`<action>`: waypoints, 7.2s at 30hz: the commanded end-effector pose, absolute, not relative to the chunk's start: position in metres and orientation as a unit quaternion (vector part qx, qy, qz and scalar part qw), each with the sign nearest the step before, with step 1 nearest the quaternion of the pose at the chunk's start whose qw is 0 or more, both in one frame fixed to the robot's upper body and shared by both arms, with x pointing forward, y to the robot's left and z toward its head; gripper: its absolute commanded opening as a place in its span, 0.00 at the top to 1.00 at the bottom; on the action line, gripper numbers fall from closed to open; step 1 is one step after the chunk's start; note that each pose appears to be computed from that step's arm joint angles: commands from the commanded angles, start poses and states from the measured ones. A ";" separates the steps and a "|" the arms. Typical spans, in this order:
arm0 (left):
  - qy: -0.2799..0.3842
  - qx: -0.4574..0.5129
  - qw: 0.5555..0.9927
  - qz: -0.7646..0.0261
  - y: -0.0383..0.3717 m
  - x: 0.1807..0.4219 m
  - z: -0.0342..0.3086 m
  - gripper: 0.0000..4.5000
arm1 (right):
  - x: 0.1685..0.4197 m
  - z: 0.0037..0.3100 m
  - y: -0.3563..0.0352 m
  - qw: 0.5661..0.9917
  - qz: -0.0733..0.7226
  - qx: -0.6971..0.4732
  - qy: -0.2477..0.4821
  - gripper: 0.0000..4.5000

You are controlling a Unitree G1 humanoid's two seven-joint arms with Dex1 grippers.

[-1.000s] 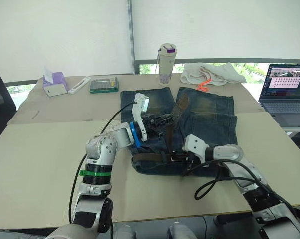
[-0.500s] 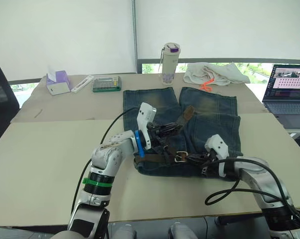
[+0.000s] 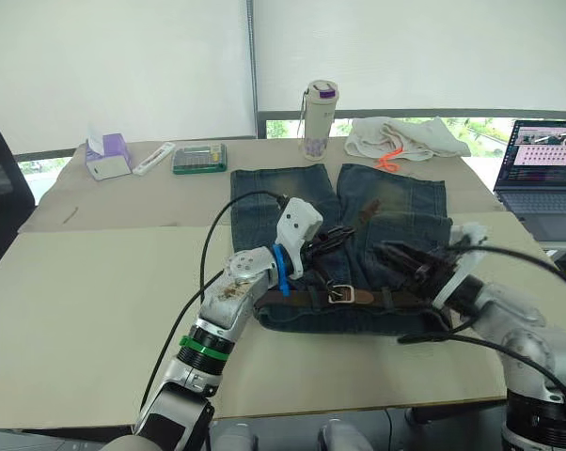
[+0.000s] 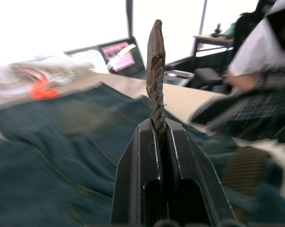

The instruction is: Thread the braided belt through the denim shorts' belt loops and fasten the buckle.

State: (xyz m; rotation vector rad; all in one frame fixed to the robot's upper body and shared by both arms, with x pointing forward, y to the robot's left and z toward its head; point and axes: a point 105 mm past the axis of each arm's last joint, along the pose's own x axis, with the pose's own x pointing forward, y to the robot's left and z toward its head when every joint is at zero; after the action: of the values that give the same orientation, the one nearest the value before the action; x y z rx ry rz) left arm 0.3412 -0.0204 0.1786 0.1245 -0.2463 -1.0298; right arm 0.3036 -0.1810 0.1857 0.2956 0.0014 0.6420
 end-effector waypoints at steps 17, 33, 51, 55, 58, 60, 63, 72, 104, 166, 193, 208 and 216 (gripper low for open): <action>-0.267 0.246 0.840 -0.404 -0.035 0.345 0.175 1.00 | 0.313 0.213 -0.155 0.906 0.272 0.324 0.002 0.02; -0.260 0.235 0.821 -0.450 -0.038 0.335 0.165 0.92 | 0.321 0.217 -0.148 0.902 0.257 0.345 0.018 0.72; -0.144 0.001 0.871 -0.469 0.041 0.355 0.182 0.03 | 0.317 0.203 -0.185 0.911 0.192 0.365 0.034 1.00; -0.102 0.021 0.886 -0.451 0.061 0.366 0.165 0.03 | 0.310 0.192 -0.200 0.910 0.170 0.375 0.048 1.00; -0.086 0.070 0.871 -0.478 0.057 0.358 0.149 0.03 | 0.304 0.185 -0.215 0.921 0.155 0.353 0.060 1.00; -0.085 0.083 0.864 -0.490 0.053 0.354 0.145 0.03 | 0.300 0.181 -0.226 0.927 0.146 0.338 0.068 1.00; -0.083 0.089 0.854 -0.505 0.044 0.349 0.141 0.03 | 0.295 0.172 -0.242 0.943 0.133 0.293 0.084 1.00; -0.087 0.112 0.835 -0.532 0.028 0.342 0.134 0.03 | 0.280 0.140 -0.256 0.973 0.153 0.085 0.153 1.00; -0.061 0.108 0.764 -0.633 -0.019 0.325 0.088 1.00 | 0.282 0.129 -0.267 0.976 0.142 0.070 0.149 1.00; 0.182 0.128 0.800 -0.557 0.029 0.336 0.006 1.00 | 0.297 0.176 -0.273 0.983 0.131 0.021 0.129 1.00; -0.052 0.018 0.864 -0.501 0.024 0.364 0.135 1.00 | 0.300 0.199 -0.232 0.967 0.222 0.109 0.064 1.00; -0.178 0.101 0.827 -0.524 -0.006 0.331 0.180 1.00 | 0.322 0.205 -0.168 0.887 0.200 0.417 0.007 1.00; -0.229 0.175 0.821 -0.493 -0.011 0.322 0.177 0.67 | 0.324 0.204 -0.150 0.867 0.197 0.457 0.015 1.00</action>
State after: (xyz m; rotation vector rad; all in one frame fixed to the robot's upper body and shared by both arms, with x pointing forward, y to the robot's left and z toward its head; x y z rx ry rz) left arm 0.3264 -0.0092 0.1631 0.3124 -0.3873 -1.0919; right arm 0.3277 -0.1548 0.1863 0.9377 0.0911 0.3732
